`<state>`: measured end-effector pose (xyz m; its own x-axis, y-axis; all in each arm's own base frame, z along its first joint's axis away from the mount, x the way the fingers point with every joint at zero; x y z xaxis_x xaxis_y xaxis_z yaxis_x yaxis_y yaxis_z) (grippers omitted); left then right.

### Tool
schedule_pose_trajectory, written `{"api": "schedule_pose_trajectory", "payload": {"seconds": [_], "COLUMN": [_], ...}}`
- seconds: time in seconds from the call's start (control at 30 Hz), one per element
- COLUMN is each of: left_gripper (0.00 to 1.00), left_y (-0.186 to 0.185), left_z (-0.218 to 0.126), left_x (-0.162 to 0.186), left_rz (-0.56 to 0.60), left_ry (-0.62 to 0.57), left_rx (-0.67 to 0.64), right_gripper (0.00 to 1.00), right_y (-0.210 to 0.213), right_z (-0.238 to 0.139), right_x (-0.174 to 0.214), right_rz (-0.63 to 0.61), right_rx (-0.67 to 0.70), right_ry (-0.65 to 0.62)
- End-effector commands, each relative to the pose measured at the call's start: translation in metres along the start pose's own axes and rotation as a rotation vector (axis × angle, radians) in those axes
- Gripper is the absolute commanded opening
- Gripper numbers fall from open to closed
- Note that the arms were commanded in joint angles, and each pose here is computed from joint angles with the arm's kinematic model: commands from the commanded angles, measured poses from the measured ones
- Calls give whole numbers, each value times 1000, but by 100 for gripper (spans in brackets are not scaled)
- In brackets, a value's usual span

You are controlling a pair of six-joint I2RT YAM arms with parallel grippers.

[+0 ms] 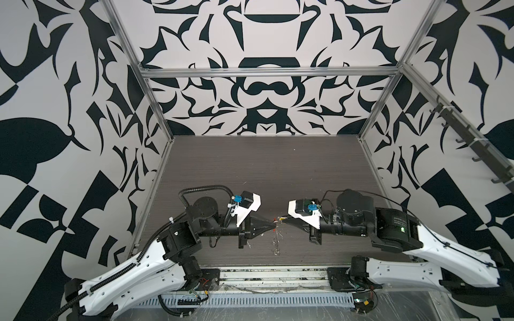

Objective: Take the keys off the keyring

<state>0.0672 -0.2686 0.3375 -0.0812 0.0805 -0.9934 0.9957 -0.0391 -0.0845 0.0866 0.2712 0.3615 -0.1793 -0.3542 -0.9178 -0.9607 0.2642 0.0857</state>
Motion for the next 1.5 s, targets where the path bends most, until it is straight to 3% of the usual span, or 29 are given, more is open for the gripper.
{"api": "schedule_pose_trajectory", "payload": {"seconds": [0.0, 0.43, 0.63, 0.73, 0.9, 1.27, 1.47], "left_gripper": [0, 0, 0, 0, 0, 0, 0], "left_y": [-16, -16, -15, -15, -13, -5, -1], "left_z": [1, 12, 12, 10, 6, -2, -9], "left_x": [-2, -10, -15, -18, -21, -27, -32], "left_rz": [-88, -146, -134, -123, -118, -77, -21], "left_ry": [1, -83, -108, -123, -149, -247, -319], "left_rx": [155, 284, 276, 264, 232, 141, 86], "right_gripper": [0, 0, 0, 13, 25, 37, 42], "right_y": [6, 17, 18, 20, 21, 20, 7], "right_z": [-13, 13, 25, 29, 34, 44, 55], "right_x": [-30, -46, -47, -47, -46, -48, -56], "right_rz": [-73, -125, -116, -106, -89, -61, -39], "right_rx": [-22, -117, -136, -154, -168, -172, -89], "right_ry": [-73, -30, -7, 7, 20, 58, 98]}}
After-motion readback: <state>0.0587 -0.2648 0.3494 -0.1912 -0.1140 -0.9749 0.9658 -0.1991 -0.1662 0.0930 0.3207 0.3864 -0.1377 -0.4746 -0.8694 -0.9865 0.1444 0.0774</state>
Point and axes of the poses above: each gripper's point midway between its finger pads, its own z axis out along the fingers, its own y axis along the line the jaws close on, x = y × z, the point moved 2 cm from there along -z, back along the fingers, and after that the axes turned 13 degrees about z, right-handed, at the moved point
